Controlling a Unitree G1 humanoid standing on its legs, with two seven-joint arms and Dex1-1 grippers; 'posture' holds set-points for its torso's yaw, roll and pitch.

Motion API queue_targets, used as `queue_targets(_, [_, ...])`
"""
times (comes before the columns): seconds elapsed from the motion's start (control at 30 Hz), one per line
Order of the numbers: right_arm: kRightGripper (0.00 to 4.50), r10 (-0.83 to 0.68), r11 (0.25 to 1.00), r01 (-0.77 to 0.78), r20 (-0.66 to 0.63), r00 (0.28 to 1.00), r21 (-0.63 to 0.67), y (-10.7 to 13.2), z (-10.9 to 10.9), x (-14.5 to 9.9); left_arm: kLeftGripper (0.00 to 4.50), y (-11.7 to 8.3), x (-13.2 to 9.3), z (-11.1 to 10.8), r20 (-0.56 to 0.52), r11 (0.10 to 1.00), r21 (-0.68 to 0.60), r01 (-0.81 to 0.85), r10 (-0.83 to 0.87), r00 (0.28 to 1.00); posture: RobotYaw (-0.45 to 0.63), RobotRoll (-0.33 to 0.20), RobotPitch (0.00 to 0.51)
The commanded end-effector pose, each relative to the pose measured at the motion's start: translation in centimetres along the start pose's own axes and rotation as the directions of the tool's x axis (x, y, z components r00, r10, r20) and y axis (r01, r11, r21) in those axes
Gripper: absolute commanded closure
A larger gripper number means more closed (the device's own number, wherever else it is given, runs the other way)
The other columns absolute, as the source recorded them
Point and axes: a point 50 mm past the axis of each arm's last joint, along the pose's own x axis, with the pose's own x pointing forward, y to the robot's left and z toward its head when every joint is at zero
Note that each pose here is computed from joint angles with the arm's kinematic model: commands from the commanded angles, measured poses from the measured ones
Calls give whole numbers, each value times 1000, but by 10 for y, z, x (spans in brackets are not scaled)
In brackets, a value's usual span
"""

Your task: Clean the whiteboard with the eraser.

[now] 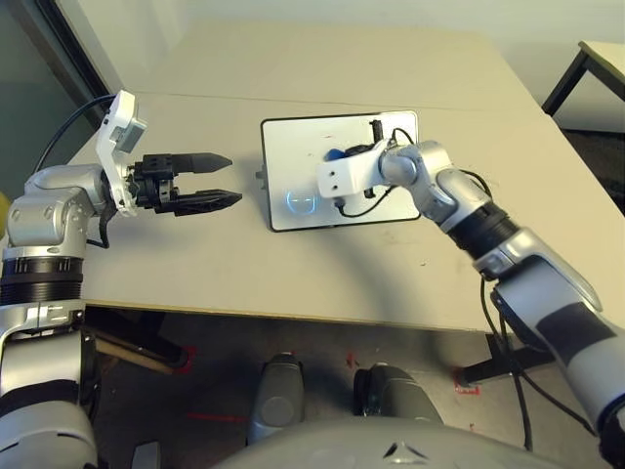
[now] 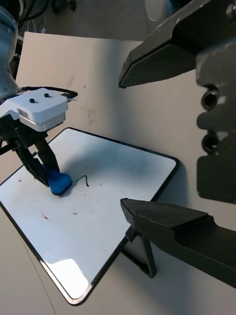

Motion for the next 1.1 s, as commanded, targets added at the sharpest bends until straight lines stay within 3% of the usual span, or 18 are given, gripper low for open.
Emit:
queue_targets(0.03, [4132,40,999,-40,-40,998,-5,9,-10,-3,0,2,2,3,0,1000,8,5,-5,1000,333,0,31])
queue_targets(0.23, [4132,43,999,-44,-37,998,-8,11,-9,-4,0,3,3,4,0,1000,10,8,-8,1000,333,0,31])
queue_targets(0.8, [4132,-9,999,11,42,999,-42,-11,28,13,0,2,1,2,1,1000,8,3,-3,1000,352,0,26])
queue_targets(1.1, [4132,9,999,-8,15,1000,-44,-7,18,15,0,1,0,2,4,1000,7,1,-1,1000,355,0,22])
